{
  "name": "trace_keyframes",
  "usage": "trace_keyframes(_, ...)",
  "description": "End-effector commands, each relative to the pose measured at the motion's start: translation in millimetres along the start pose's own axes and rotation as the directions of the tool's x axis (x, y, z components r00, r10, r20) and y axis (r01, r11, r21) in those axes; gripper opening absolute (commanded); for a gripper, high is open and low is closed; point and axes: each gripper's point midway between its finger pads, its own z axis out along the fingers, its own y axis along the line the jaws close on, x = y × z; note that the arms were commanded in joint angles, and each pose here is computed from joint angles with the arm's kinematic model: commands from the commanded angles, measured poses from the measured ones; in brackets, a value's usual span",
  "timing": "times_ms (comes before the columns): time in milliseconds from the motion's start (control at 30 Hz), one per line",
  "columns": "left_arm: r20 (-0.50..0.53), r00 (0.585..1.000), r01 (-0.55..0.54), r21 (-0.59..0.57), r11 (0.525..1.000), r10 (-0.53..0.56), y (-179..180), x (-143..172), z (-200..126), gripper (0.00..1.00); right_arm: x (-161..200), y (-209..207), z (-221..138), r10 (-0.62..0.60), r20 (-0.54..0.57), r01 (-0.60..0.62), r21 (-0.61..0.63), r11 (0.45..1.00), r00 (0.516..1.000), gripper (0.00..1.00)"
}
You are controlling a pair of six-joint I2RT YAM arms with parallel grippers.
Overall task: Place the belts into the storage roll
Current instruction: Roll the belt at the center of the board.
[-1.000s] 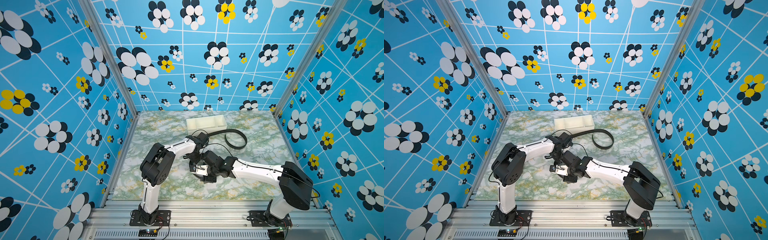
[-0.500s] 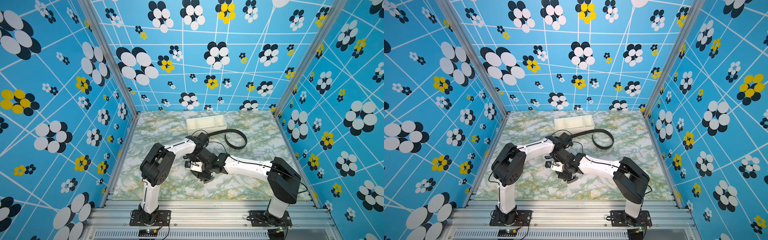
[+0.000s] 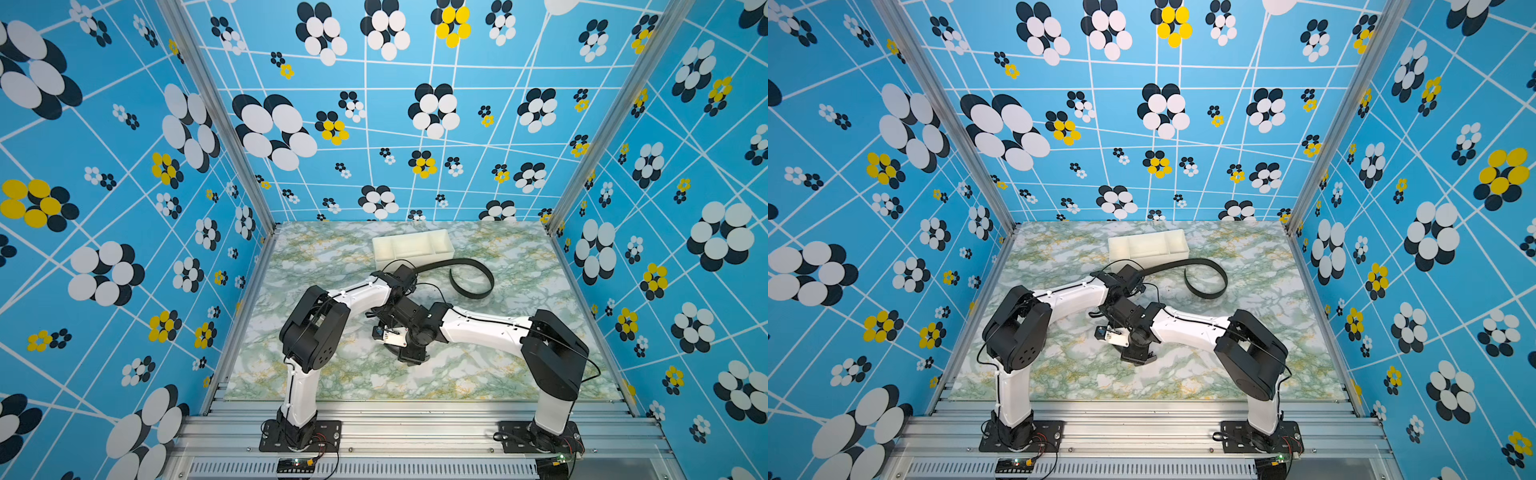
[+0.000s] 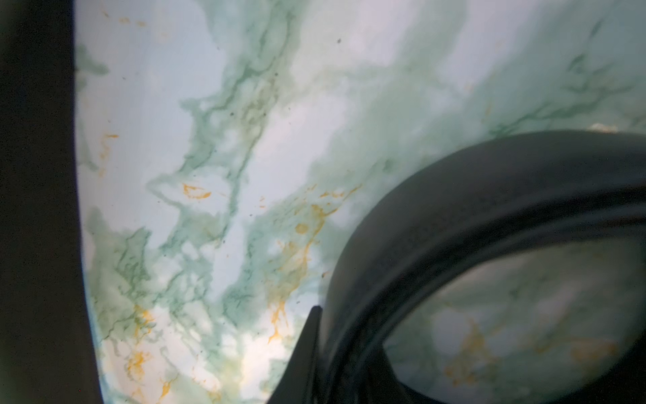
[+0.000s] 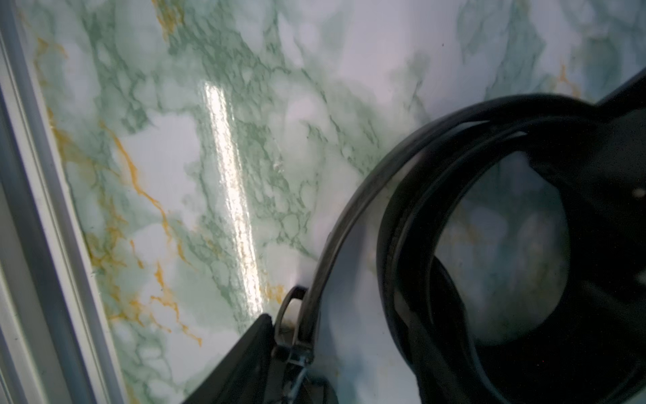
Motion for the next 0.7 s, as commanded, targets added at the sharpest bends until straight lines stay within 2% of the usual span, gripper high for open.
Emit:
trace_keyframes(0,-0.198,0.978,-0.066,-0.005,0.998,0.064,-9.3,46.6,24.7,0.00,-2.0,-12.6,7.6,0.051,-0.028,-0.050,0.025,0.998,0.998,0.62)
trace_keyframes(233,-0.196,0.979,-0.049,0.012,0.999,0.050,-13.9,45.5,24.6,0.00,-14.0,-24.4,16.3,0.090,-0.042,-0.087,0.064,0.994,0.995,0.54)
trace_keyframes(400,-0.199,0.978,-0.061,0.015,0.998,0.062,-17.3,45.7,26.2,0.00,-15.4,-25.9,17.4,0.062,-0.043,-0.058,0.086,0.995,0.997,0.48)
trace_keyframes(500,-0.199,0.978,-0.063,0.018,0.998,0.065,-18.2,45.8,26.6,0.00,-15.8,-23.7,17.2,0.032,-0.035,-0.029,0.093,0.995,0.999,0.33)
trace_keyframes(567,-0.197,0.978,-0.063,0.017,0.998,0.065,-17.7,45.0,25.9,0.00,-16.0,-21.8,17.3,0.017,-0.027,-0.015,0.093,0.996,0.999,0.18)
trace_keyframes(600,-0.195,0.979,-0.062,0.022,0.998,0.065,-18.5,44.3,25.5,0.00,-15.2,-20.0,18.1,0.011,-0.029,-0.009,0.087,0.996,1.000,0.14)
trace_keyframes(667,-0.188,0.980,-0.057,0.034,0.998,0.063,-20.9,41.6,24.2,0.00,-13.5,-17.6,19.7,0.000,-0.034,0.003,0.079,0.997,0.999,0.12)
